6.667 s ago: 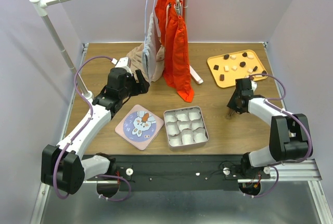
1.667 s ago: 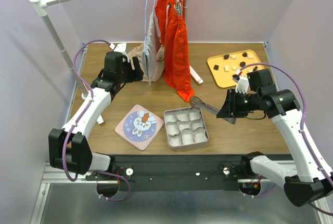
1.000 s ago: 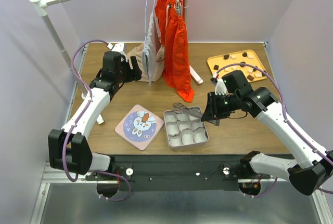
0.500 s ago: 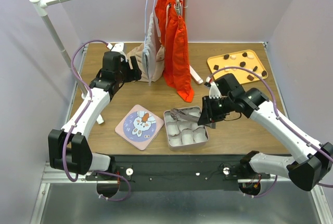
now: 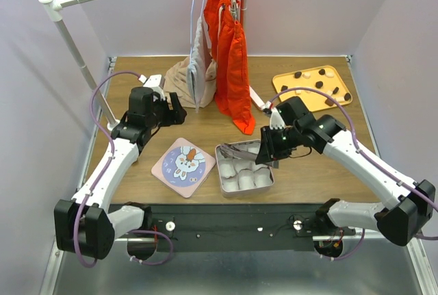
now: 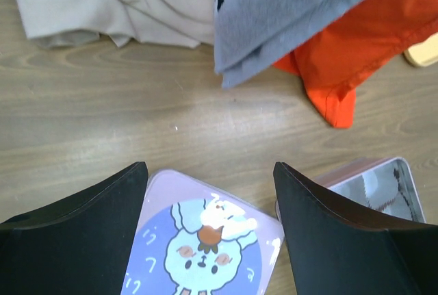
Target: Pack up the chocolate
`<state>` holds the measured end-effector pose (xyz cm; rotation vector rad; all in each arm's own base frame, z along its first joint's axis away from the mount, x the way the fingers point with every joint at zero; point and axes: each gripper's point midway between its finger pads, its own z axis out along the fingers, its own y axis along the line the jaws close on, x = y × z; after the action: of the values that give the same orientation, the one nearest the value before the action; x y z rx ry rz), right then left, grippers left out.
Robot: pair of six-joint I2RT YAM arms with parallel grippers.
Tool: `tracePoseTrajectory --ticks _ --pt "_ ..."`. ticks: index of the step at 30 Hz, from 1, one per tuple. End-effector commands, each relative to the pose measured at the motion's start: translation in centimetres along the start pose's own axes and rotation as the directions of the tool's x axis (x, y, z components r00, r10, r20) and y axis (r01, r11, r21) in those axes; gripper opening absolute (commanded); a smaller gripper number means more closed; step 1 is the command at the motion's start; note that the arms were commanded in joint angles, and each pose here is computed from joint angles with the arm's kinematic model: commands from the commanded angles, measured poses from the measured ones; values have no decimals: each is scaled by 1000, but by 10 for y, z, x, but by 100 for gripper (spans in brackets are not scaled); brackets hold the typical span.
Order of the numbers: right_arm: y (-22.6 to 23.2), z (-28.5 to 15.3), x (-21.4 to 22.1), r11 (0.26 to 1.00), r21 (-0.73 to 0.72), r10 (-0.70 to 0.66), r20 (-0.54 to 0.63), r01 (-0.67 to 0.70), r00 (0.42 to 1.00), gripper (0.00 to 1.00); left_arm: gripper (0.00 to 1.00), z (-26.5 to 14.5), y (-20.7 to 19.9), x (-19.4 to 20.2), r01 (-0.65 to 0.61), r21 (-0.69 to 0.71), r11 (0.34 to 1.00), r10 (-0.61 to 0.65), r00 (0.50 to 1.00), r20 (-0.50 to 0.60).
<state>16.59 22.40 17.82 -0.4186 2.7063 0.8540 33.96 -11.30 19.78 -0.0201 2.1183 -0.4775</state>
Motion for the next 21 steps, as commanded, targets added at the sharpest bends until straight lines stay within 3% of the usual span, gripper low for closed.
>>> tracePoseTrajectory --ticks 1,3,7,14,21 --pt "4 6 -10 1000 -7 -27 24 27 999 43 84 -3 -5 14 13 47 999 -12 999 -32" --pt "6 6 -11 999 -8 -31 27 31 999 49 84 -3 -6 12 16 48 999 -14 999 -29" --pt "9 2 -14 999 -13 -35 43 36 998 52 84 -3 -7 8 12 50 999 -11 1000 -18" --pt "13 -8 -18 999 -11 -30 78 31 996 52 84 1 -7 14 18 55 998 -16 999 -36" --pt "27 -31 -21 998 -44 -28 130 34 991 43 84 5 -16 39 38 80 996 -30 995 -98"
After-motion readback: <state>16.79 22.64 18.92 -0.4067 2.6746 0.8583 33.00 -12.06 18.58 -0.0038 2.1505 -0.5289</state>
